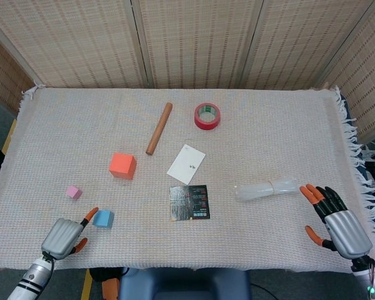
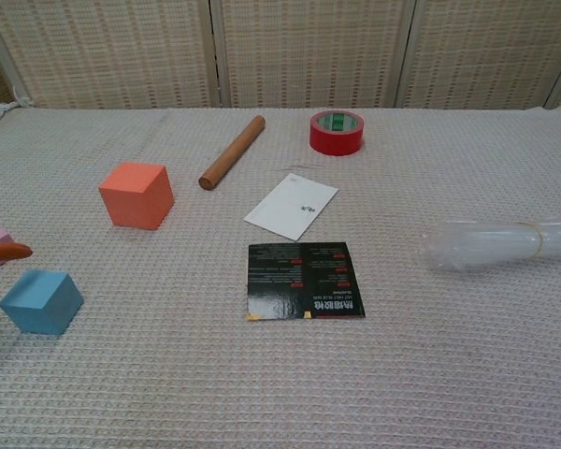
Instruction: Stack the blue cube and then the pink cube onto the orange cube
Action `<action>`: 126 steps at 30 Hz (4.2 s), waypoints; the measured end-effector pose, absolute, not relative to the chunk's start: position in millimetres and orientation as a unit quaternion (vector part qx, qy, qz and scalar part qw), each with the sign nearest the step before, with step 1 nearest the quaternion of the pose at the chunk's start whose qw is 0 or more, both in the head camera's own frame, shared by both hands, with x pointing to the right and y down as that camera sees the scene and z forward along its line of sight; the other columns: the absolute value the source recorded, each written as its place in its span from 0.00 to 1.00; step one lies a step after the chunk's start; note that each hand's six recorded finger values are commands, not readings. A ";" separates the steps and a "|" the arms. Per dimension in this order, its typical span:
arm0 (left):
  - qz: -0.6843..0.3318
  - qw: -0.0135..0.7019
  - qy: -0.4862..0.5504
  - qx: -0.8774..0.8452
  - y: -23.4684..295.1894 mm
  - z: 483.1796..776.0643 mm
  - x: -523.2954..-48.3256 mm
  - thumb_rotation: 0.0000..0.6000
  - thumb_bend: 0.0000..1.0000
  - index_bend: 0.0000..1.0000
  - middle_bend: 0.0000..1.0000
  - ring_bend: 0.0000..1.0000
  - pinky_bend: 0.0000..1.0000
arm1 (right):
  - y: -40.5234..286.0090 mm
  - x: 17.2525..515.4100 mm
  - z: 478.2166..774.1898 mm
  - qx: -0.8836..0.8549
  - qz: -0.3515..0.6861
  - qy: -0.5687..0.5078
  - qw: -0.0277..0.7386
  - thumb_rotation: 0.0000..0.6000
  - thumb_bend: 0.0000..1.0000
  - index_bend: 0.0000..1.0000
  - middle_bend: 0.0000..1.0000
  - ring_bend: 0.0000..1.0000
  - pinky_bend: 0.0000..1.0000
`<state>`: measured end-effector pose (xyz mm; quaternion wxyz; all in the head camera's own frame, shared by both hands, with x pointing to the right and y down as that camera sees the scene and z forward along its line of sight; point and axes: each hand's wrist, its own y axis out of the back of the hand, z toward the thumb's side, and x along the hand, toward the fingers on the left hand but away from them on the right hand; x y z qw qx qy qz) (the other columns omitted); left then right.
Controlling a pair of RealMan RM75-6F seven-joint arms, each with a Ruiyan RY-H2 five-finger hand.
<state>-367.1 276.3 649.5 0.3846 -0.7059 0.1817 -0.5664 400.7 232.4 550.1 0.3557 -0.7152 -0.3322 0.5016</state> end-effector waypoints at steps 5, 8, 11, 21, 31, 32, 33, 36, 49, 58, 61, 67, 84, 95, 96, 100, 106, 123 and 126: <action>-0.559 0.397 0.184 -0.705 268.6 659.2 -359.3 1.00 0.34 0.11 1.00 0.94 1.00 | 233.3 400.1 552.5 -0.716 0.507 -0.326 0.352 1.00 0.29 0.00 0.00 0.00 0.00; -0.552 0.401 0.187 -0.707 264.1 664.6 -353.2 1.00 0.34 0.15 1.00 0.95 1.00 | 233.4 401.0 553.2 -0.716 0.512 -0.324 0.348 1.00 0.29 0.00 0.00 0.00 0.00; -0.550 0.403 0.188 -0.707 260.7 669.3 -350.7 1.00 0.34 0.22 1.00 0.97 1.00 | 233.6 401.8 553.2 -0.715 0.515 -0.321 0.347 1.00 0.29 0.00 0.00 0.00 0.00; -0.524 0.420 0.235 -0.702 248.3 671.2 -344.1 1.00 0.33 0.54 1.00 1.00 1.00 | 234.0 404.0 551.1 -0.713 0.520 -0.320 0.345 1.00 0.29 0.00 0.00 0.00 0.00; -0.499 0.437 0.266 -0.700 218.8 643.7 -343.0 1.00 0.33 0.57 1.00 1.00 1.00 | 232.6 405.3 551.3 -0.712 0.522 -0.321 0.343 1.00 0.29 0.00 0.00 0.00 0.00; -0.496 0.440 0.269 -0.699 210.6 638.9 -342.6 1.00 0.33 0.57 1.00 1.00 1.00 | 232.4 405.1 551.5 -0.712 0.522 -0.322 0.343 1.00 0.29 0.00 0.00 0.00 0.00; -0.494 0.443 0.270 -0.698 198.9 633.6 -341.7 1.00 0.33 0.57 1.00 1.00 1.00 | 232.1 405.1 551.5 -0.711 0.522 -0.322 0.344 1.00 0.29 0.00 0.00 0.00 0.00; -0.493 0.447 0.271 -0.696 171.3 627.1 -337.3 1.00 0.33 0.57 1.00 1.00 1.00 | 231.3 405.4 551.7 -0.709 0.523 -0.324 0.345 1.00 0.29 0.00 0.00 0.00 0.00; -0.493 0.452 0.241 -0.703 96.4 637.1 -298.5 1.00 0.33 0.58 1.00 1.00 1.00 | 226.8 411.0 554.6 -0.694 0.537 -0.331 0.348 1.00 0.29 0.00 0.00 0.00 0.00; -0.492 0.466 0.220 -0.702 74.8 656.2 -275.1 1.00 0.33 0.58 1.00 1.00 1.00 | 223.1 416.0 560.5 -0.684 0.552 -0.331 0.344 1.00 0.29 0.00 0.00 0.00 0.00; -0.496 0.472 0.215 -0.697 68.4 662.1 -273.6 1.00 0.33 0.58 1.00 1.00 1.00 | 221.6 417.9 560.5 -0.681 0.554 -0.333 0.344 1.00 0.29 0.00 0.00 0.00 0.00; -0.508 0.470 0.207 -0.692 60.5 675.2 -275.7 1.00 0.33 0.58 1.00 1.00 1.00 | 219.3 421.9 559.3 -0.673 0.559 -0.340 0.346 1.00 0.29 0.00 0.00 0.00 0.00; -0.525 0.465 0.194 -0.686 55.9 686.3 -283.5 1.00 0.33 0.56 1.00 1.00 1.00 | 218.4 423.0 561.3 -0.671 0.564 -0.337 0.343 1.00 0.29 0.00 0.00 0.00 0.00; -0.531 0.461 0.190 -0.685 57.2 686.6 -286.9 1.00 0.33 0.30 1.00 1.00 1.00 | 219.1 422.8 562.7 -0.671 0.567 -0.333 0.341 1.00 0.29 0.00 0.00 0.00 0.00; -0.530 0.461 0.191 -0.686 57.3 686.3 -286.4 1.00 0.33 0.28 1.00 1.00 1.00 | 219.2 422.8 562.7 -0.671 0.567 -0.333 0.341 1.00 0.29 0.00 0.00 0.00 0.00; -0.526 0.460 0.193 -0.689 57.8 685.4 -285.0 1.00 0.33 0.25 1.00 1.00 1.00 | 219.5 422.7 562.8 -0.671 0.569 -0.331 0.341 1.00 0.29 0.00 0.00 0.00 0.00; -0.523 0.460 0.194 -0.691 57.7 684.5 -284.5 1.00 0.33 0.21 1.00 1.00 1.00 | 219.6 422.9 562.7 -0.671 0.570 -0.331 0.340 1.00 0.29 0.00 0.00 0.00 0.00; -0.520 0.413 0.238 -0.709 138.2 649.2 -350.5 1.00 0.33 0.19 1.00 1.00 1.00 | 223.6 416.2 558.0 -0.685 0.556 -0.326 0.340 1.00 0.29 0.00 0.00 0.00 0.00; -0.532 0.399 0.225 -0.712 170.1 651.8 -372.2 1.00 0.33 0.19 1.00 1.00 1.00 | 226.1 413.2 557.0 -0.690 0.552 -0.323 0.340 1.00 0.29 0.00 0.00 0.00 0.00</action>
